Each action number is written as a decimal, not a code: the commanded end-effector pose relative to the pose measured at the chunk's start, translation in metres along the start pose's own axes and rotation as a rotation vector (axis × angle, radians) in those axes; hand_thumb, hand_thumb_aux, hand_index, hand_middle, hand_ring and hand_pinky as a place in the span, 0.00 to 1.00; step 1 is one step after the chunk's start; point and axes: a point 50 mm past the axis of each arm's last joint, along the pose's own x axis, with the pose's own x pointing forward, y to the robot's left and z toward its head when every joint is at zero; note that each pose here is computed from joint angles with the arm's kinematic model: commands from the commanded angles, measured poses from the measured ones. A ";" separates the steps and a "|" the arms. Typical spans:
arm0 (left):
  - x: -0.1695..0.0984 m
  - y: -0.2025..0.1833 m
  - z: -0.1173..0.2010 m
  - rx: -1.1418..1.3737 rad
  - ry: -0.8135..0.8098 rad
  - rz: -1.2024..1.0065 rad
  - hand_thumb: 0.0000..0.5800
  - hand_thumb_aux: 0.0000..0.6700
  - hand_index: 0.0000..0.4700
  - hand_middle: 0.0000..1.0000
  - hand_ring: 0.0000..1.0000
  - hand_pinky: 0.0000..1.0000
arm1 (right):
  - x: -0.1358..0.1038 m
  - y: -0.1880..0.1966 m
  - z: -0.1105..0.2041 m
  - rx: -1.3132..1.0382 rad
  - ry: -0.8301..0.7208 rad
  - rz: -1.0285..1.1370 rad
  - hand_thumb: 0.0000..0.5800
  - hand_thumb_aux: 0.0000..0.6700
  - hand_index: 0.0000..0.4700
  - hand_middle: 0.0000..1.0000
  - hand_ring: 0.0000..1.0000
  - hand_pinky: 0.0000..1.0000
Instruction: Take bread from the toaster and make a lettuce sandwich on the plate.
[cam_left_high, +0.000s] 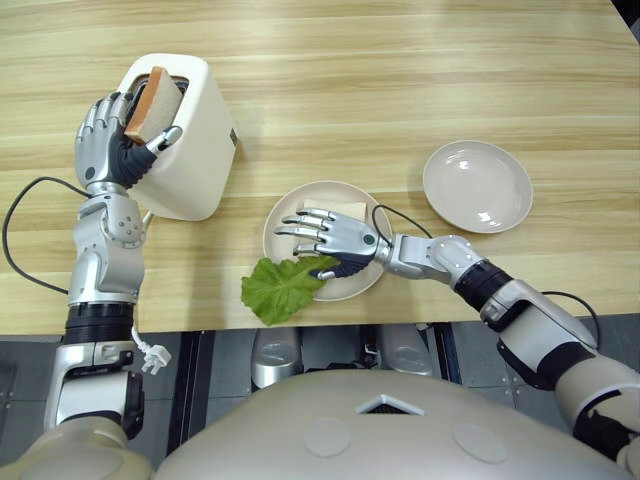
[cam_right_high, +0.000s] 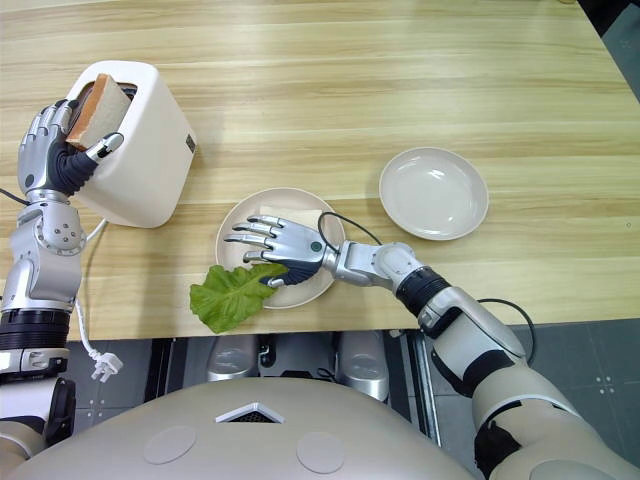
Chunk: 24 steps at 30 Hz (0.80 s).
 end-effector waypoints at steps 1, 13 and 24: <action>-0.007 -0.021 -0.005 -0.009 0.031 -0.102 0.00 0.00 0.00 0.00 0.00 0.00 | -0.001 0.002 0.000 0.018 0.010 0.003 0.92 0.72 0.71 0.00 0.00 0.00; -0.006 -0.020 -0.004 -0.015 0.032 -0.098 0.00 0.00 0.00 0.00 0.00 0.00 | -0.002 0.006 0.004 0.068 0.007 0.026 0.92 0.72 0.70 0.00 0.00 0.00; -0.006 -0.019 -0.003 -0.022 0.031 -0.095 0.00 0.00 0.00 0.00 0.00 0.00 | -0.006 0.012 0.007 0.129 0.010 0.076 0.90 0.69 0.67 0.00 0.00 0.00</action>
